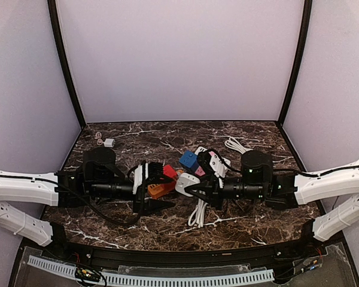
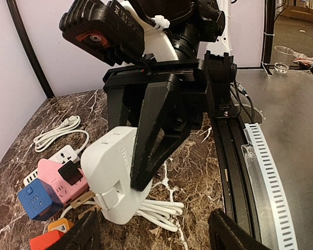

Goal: Pull the plug off the socket

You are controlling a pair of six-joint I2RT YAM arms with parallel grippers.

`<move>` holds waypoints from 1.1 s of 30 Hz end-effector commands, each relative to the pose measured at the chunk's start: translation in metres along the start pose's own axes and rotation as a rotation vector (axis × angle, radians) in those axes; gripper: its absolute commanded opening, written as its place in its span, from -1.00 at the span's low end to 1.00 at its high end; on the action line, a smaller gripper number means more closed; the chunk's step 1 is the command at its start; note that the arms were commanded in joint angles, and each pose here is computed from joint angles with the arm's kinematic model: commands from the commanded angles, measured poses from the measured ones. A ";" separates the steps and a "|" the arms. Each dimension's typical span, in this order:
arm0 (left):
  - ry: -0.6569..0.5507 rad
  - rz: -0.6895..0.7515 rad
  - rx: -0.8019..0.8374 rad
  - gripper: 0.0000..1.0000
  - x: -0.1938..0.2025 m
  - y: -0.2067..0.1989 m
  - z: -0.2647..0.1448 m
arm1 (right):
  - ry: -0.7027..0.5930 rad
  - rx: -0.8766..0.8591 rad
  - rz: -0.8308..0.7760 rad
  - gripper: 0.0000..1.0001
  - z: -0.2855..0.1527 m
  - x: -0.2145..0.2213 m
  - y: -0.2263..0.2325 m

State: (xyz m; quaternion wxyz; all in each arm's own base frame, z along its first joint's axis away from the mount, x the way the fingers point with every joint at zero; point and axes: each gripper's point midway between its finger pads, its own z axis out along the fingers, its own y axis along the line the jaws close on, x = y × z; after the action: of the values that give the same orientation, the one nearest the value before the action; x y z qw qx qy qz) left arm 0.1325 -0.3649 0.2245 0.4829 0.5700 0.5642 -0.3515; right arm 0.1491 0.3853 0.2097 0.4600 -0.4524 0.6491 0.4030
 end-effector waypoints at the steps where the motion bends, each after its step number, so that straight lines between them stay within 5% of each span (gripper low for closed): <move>1: -0.034 0.013 0.008 0.43 -0.015 -0.001 0.001 | -0.044 -0.017 -0.005 -1.00 0.001 -0.017 0.002; 24: -0.034 -0.019 0.068 0.45 -0.016 -0.008 0.011 | -0.082 -0.124 -0.065 -1.00 -0.008 -0.027 0.027; 33: -0.040 -0.046 0.174 0.32 -0.020 -0.025 0.009 | -0.076 -0.168 -0.105 -1.00 -0.010 -0.028 0.036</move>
State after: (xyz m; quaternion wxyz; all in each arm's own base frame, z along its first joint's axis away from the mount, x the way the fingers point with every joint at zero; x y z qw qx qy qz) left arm 0.1219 -0.3790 0.2299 0.4608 0.5783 0.5489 -0.3898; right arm 0.1262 0.3888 0.2184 0.4476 -0.4958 0.6066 0.4311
